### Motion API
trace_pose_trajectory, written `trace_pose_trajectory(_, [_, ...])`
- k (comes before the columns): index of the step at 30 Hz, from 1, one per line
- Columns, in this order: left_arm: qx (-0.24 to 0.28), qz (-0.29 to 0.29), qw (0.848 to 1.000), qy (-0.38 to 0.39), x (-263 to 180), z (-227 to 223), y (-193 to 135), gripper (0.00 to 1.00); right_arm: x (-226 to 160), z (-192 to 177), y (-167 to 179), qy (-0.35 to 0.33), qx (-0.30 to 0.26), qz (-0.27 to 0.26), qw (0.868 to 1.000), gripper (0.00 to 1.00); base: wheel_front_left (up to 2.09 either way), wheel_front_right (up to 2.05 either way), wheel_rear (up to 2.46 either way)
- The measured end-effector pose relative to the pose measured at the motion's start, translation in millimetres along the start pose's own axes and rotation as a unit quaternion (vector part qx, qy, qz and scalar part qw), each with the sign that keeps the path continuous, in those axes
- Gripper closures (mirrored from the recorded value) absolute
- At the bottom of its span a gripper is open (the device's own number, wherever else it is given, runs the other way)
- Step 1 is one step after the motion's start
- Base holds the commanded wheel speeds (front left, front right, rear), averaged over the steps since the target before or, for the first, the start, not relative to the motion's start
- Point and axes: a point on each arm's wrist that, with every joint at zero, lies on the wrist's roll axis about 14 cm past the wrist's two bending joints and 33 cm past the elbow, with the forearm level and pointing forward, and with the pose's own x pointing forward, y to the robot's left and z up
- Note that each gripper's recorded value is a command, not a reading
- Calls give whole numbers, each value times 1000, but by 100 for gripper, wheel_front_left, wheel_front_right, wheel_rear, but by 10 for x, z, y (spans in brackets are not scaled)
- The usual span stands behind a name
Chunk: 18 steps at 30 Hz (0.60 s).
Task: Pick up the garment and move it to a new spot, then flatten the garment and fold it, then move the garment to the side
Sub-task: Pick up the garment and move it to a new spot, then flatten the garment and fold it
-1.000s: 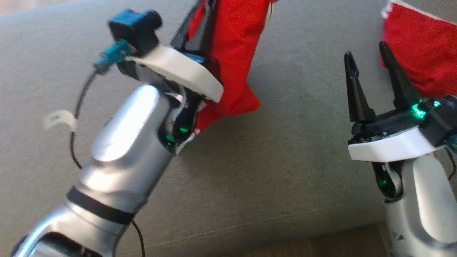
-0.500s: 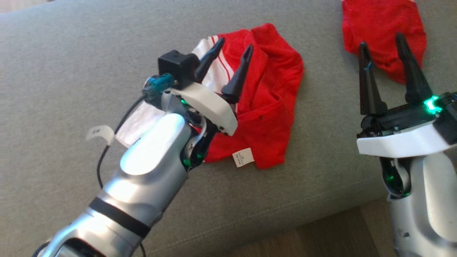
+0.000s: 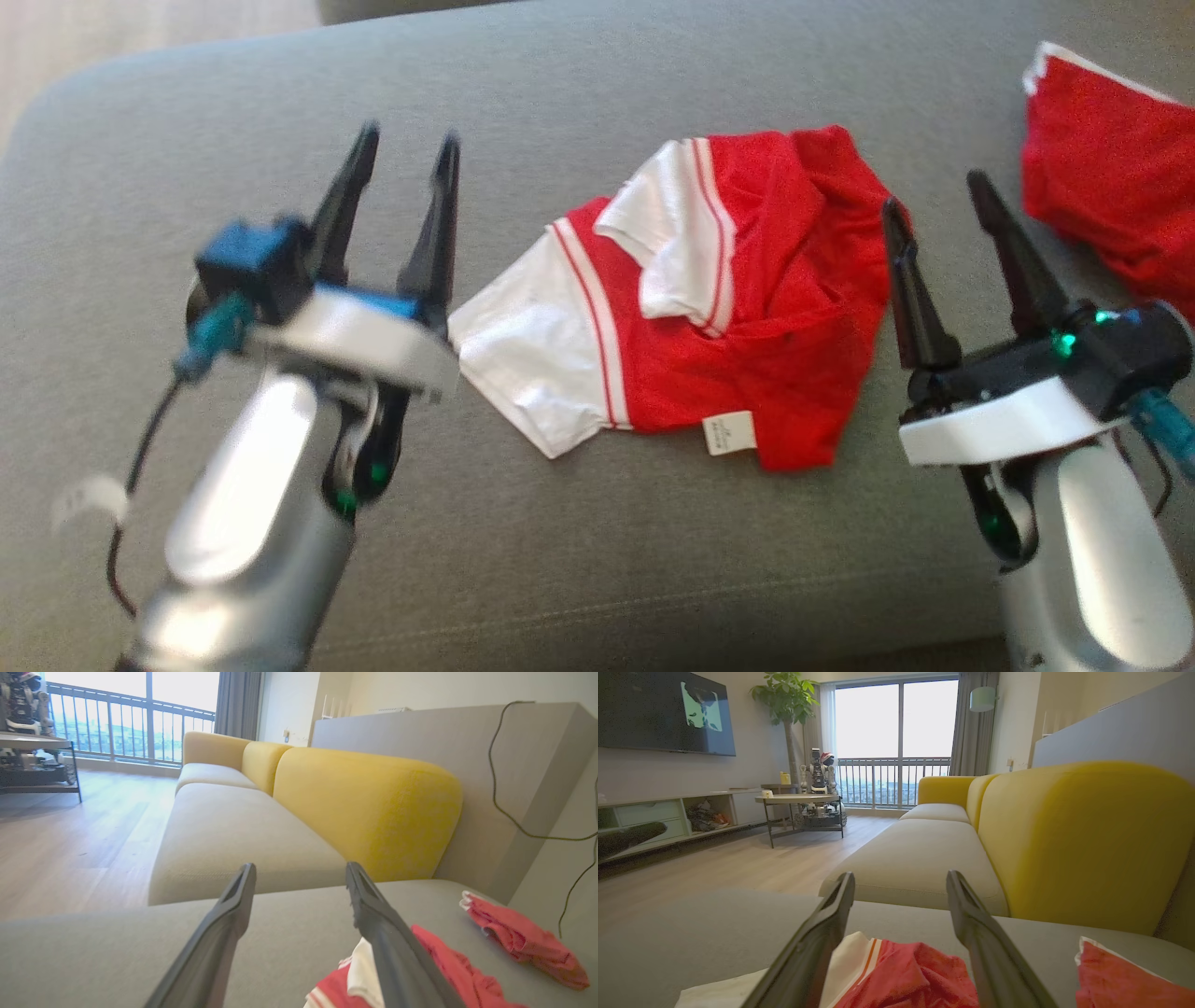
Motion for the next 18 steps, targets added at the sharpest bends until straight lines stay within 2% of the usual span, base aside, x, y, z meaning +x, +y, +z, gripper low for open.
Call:
trace_pose_trajectory(5, [22,48,998,33,-510,-176,241,0,-45,-191,232,29,9,29,999,0,0,0,0])
trace_pose_trajectory(10, [44,103,993,23,-851,-88,467,0,-102,-297,366,47,21,44,998,0,0,0,0])
trace_pose_trajectory(15, [8,174,984,32,-1216,-207,616,0,-147,-422,461,68,23,57,996,0,0,0,0])
trace_pose_trajectory(16, [5,178,983,37,-1275,-243,622,0,-150,-446,494,72,17,63,995,0,0,0,0])
trace_pose_trajectory(18, [12,176,983,42,-1336,-263,625,0,-180,-559,642,97,-29,97,990,0,0,0,0])
